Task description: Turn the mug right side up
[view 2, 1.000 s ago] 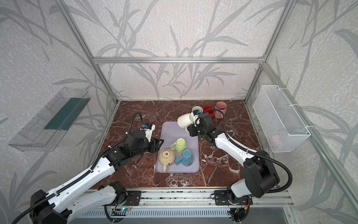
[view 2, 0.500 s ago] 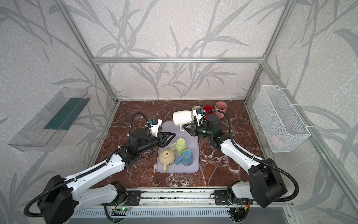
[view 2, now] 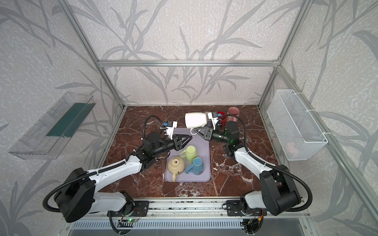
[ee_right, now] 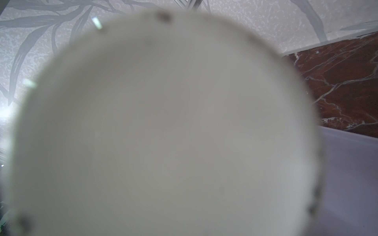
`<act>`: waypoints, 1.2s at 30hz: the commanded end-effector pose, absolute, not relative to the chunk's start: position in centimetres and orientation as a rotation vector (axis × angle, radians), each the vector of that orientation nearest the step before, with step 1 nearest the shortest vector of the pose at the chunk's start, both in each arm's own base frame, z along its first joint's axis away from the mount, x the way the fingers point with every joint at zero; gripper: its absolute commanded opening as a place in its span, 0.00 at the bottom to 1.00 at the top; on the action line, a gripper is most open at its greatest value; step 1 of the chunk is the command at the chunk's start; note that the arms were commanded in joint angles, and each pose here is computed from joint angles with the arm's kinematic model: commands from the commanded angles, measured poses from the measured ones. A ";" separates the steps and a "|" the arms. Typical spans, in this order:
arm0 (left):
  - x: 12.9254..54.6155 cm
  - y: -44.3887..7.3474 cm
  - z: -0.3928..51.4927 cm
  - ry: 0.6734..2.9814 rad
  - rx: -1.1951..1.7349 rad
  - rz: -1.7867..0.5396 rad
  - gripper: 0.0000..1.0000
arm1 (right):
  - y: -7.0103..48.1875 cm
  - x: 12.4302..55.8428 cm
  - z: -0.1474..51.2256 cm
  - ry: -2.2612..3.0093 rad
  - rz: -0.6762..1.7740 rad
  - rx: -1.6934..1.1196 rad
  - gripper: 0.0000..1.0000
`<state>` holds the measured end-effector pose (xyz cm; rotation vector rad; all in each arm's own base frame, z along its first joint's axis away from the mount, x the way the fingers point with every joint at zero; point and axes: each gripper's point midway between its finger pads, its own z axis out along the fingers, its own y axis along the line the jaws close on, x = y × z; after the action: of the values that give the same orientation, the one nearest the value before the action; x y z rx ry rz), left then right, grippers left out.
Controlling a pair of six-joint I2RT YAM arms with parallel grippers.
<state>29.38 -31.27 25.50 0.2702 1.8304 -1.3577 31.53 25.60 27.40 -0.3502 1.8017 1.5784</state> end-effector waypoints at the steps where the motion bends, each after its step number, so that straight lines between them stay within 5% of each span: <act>1: 29.7 -32.0 29.0 1.716 0.307 -1.425 0.44 | 25.5 30.9 30.3 1.662 1.587 -0.442 0.00; 24: 31.7 -33.0 30.0 1.663 0.301 -1.512 0.16 | 25.7 30.8 30.3 1.625 1.648 -0.453 0.00; 27: 31.5 -33.0 30.2 1.655 0.305 -1.524 0.00 | 25.7 30.9 30.1 1.628 1.652 -0.452 0.00; 36: 31.1 -32.2 29.8 1.652 0.293 -1.497 0.00 | 25.7 30.9 30.1 1.636 1.631 -0.462 0.05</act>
<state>31.53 -32.75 27.64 0.2727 1.7408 -1.4925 31.73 25.64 27.76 -0.3551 1.7433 1.6543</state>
